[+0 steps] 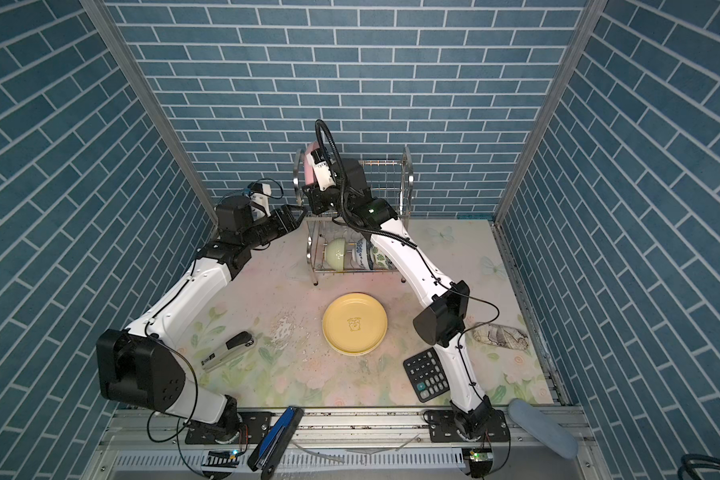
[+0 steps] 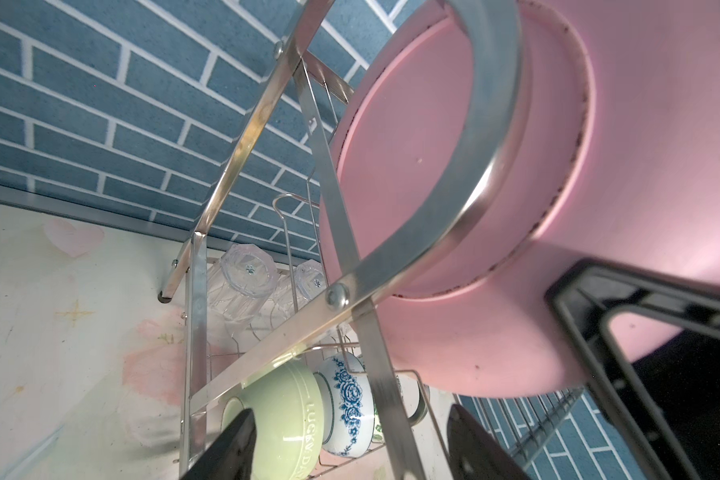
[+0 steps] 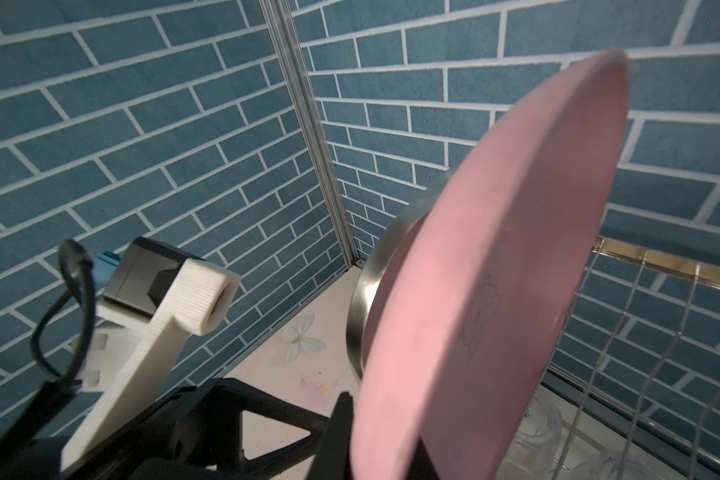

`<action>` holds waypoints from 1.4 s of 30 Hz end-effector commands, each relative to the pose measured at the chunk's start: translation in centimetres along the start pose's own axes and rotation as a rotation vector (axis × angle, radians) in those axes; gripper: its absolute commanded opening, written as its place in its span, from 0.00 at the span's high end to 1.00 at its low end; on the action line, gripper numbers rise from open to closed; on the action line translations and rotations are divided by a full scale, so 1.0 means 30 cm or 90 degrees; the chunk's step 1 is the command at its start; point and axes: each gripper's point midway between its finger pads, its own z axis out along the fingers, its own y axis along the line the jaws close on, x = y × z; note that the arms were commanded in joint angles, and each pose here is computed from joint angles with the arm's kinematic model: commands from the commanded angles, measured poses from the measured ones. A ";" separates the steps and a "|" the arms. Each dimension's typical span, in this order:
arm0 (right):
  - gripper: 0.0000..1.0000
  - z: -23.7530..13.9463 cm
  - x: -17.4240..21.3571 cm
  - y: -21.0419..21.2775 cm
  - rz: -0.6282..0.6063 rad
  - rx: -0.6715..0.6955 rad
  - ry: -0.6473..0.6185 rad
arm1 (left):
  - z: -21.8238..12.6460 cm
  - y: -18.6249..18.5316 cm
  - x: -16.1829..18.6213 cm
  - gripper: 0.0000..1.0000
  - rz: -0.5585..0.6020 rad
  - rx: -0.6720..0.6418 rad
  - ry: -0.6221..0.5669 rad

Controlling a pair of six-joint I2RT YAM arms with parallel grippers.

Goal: Unload the mixed dishes from the dish rack
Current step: 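Raise both grippers up to the pink plate standing in the rack, then grip the pink plate rim with the right gripper and lift it out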

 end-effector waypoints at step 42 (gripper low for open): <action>1.00 -0.381 -0.134 0.370 -0.267 -0.052 -0.098 | -0.124 -0.043 -0.076 0.28 0.033 -0.033 -0.063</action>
